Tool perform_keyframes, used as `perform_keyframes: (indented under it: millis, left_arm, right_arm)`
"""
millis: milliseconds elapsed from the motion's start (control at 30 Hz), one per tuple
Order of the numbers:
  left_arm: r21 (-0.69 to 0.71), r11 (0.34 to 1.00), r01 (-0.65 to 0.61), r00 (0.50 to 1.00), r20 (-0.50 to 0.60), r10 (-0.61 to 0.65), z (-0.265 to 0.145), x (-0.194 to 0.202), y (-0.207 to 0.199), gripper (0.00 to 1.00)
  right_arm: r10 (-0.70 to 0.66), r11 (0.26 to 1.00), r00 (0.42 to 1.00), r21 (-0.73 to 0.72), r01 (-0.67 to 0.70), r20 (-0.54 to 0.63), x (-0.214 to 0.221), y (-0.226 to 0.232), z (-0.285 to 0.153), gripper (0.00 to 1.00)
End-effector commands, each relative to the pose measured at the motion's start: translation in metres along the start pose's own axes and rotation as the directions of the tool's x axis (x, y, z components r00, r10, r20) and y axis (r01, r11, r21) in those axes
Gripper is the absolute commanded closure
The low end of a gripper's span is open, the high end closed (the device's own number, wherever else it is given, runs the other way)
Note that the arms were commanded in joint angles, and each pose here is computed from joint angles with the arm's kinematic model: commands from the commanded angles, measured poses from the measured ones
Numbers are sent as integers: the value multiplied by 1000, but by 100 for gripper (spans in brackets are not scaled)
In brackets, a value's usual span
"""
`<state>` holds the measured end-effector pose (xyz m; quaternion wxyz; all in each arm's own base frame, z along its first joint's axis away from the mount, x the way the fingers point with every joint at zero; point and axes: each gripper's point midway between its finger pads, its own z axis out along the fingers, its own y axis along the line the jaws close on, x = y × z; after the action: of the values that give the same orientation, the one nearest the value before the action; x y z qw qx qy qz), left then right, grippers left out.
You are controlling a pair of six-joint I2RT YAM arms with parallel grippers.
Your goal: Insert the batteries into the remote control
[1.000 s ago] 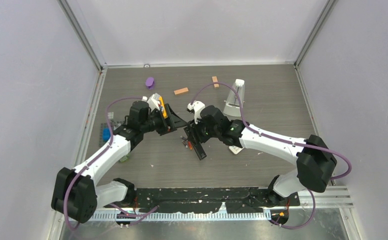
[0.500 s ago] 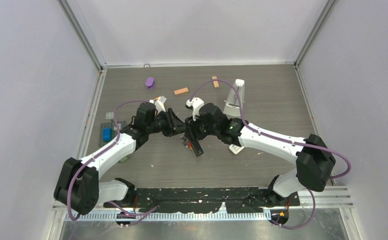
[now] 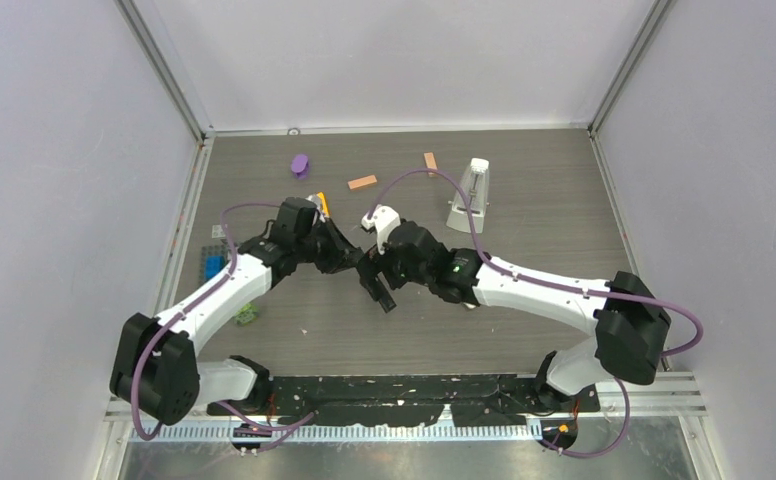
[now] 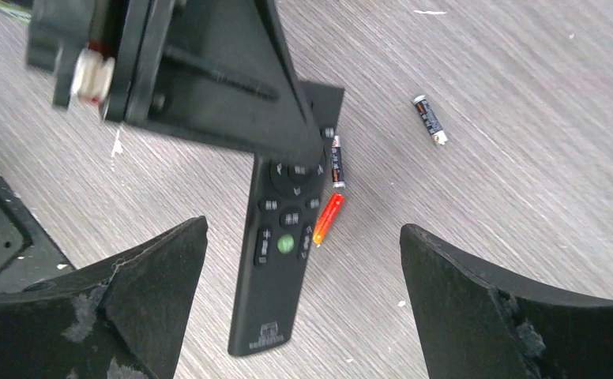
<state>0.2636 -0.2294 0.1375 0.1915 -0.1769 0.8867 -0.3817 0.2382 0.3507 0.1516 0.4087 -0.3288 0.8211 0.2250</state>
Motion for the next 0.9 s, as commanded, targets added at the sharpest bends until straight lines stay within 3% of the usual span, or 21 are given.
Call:
perform_keyframes:
  millis: [0, 333, 733, 833, 867]
  left_arm:
    - [-176, 981, 82, 994, 82, -68, -17, -14, 12, 100]
    - [-246, 953, 178, 975, 171, -139, -38, -28, 8, 100]
    - [-207, 948, 242, 963, 168, -210, -44, -23, 0, 100]
    - [-196, 946, 259, 960, 161, -230, -45, -21, -2, 100]
    - [-192, 945, 264, 959, 159, -235, -45, -20, -3, 100]
  right_arm:
    - [-107, 988, 988, 123, 93, 107, -23, -8, -14, 2]
    - [-316, 944, 946, 123, 306, 67, 4, 25, -10, 11]
    - [-337, 919, 941, 230, 320, 36, 16, 25, 8, 41]
    - [-334, 913, 942, 256, 316, 27, 20, 22, 10, 52]
    - [-333, 913, 942, 260, 315, 29, 20, 21, 10, 61]
